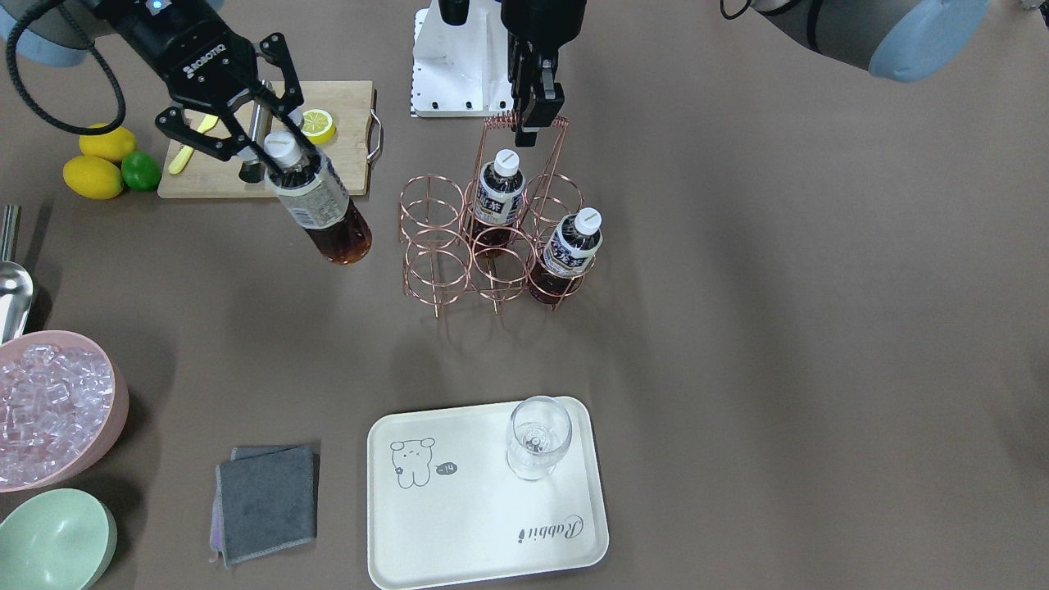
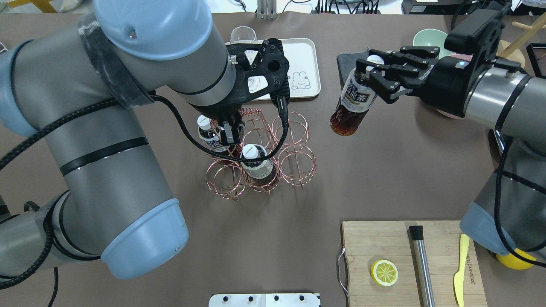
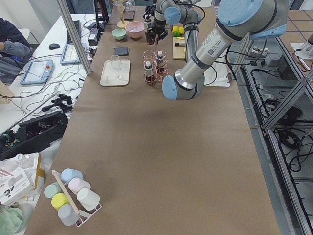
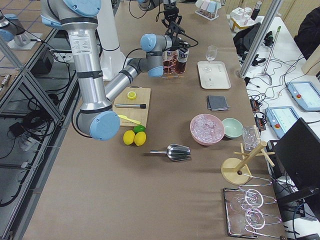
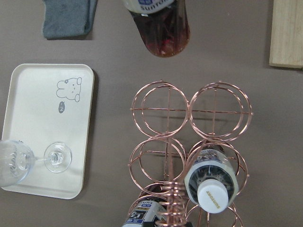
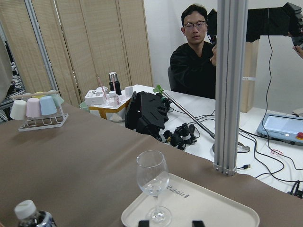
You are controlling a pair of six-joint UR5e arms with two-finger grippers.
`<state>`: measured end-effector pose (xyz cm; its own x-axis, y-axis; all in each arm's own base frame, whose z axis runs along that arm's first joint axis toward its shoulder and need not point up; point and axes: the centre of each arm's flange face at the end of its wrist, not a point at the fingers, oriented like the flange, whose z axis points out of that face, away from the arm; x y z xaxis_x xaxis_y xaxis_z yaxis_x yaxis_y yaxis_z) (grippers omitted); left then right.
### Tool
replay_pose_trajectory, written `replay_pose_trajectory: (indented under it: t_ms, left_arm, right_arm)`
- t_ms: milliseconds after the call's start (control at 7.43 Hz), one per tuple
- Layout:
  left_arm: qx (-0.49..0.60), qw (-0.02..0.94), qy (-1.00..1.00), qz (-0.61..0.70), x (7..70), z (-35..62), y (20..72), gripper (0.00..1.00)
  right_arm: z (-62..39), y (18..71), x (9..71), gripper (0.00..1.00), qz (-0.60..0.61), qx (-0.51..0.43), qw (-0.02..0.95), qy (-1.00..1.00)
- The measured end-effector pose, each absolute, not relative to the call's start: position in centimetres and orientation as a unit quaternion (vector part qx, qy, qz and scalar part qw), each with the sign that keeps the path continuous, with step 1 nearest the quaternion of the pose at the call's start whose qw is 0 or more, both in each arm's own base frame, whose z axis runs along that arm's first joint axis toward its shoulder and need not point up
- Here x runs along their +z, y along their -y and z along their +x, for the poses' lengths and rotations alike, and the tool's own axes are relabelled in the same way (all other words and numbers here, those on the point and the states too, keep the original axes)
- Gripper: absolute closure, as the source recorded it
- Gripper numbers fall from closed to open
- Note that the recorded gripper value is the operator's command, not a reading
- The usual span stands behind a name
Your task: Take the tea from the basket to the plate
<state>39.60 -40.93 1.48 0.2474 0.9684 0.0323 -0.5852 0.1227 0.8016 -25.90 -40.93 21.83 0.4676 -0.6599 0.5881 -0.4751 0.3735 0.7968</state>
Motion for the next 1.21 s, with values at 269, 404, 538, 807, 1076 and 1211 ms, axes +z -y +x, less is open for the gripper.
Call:
replay_pose_trajectory:
  t_ms: [269,404,538,807,1076,1211]
  left_arm:
    - [0.558,0.702,-0.254,0.363,1.6,38.5,41.9,1.0]
    - [0.562,0.701,-0.248,0.362,1.8,37.4,42.8,1.0]
    - [0.564,0.702,-0.243,0.361,2.0,36.0,44.0,1.0]
    - [0.573,0.701,-0.233,0.355,3.7,32.3,46.9,1.0]
    - [0.582,0.701,-0.223,0.346,7.3,26.6,50.8,1.0]
    - [0.583,0.705,-0.219,0.339,9.6,23.4,52.5,1.0]
  right_arm:
    - [-24.0,44.8,23.5,1.0,0.553,-0.075,0.665,0.496]
    - [-23.9,47.1,23.7,1.0,0.553,-0.076,0.668,0.492]
    - [-24.7,49.6,23.6,1.0,0.553,-0.075,0.672,0.488]
    - [-27.8,55.5,22.1,1.0,0.56,-0.058,0.678,0.472]
    - [-31.5,61.2,20.7,1.0,0.58,-0.032,0.675,0.456]
    - [-33.2,62.9,20.5,1.0,0.589,-0.018,0.672,0.448]
